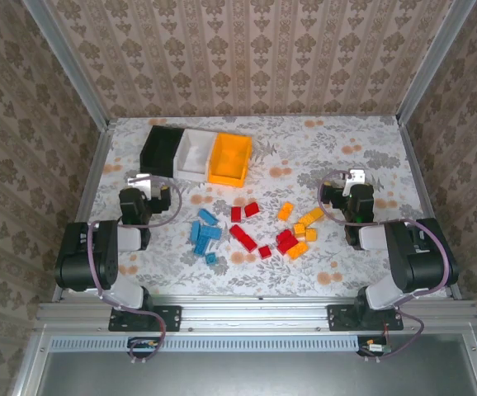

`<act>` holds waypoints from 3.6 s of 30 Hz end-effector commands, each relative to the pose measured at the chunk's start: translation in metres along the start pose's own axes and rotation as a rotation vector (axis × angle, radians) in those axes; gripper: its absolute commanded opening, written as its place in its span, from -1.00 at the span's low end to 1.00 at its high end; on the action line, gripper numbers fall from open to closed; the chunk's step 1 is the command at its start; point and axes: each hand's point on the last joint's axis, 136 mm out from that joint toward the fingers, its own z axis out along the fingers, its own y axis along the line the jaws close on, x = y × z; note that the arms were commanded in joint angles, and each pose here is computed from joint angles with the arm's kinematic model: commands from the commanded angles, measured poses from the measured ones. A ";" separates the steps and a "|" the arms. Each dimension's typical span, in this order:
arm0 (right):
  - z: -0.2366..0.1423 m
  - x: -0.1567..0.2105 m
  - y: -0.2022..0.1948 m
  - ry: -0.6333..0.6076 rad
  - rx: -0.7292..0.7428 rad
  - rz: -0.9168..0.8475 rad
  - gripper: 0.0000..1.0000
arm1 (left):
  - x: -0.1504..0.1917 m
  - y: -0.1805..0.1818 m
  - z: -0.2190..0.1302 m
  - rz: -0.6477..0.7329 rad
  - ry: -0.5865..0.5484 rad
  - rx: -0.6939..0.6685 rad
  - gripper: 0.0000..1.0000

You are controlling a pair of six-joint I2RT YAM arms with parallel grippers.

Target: Sort the legos into containers by color

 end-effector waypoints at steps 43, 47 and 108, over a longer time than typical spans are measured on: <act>0.002 -0.010 0.003 -0.024 -0.021 -0.004 1.00 | -0.018 0.001 0.001 0.025 -0.040 -0.009 0.99; -0.004 -0.027 -0.007 0.004 0.046 0.014 1.00 | -0.040 0.017 -0.004 0.000 0.035 -0.094 0.99; -0.080 0.016 0.082 0.731 -0.132 0.229 1.00 | -0.065 -0.291 0.068 -0.026 0.647 0.688 1.00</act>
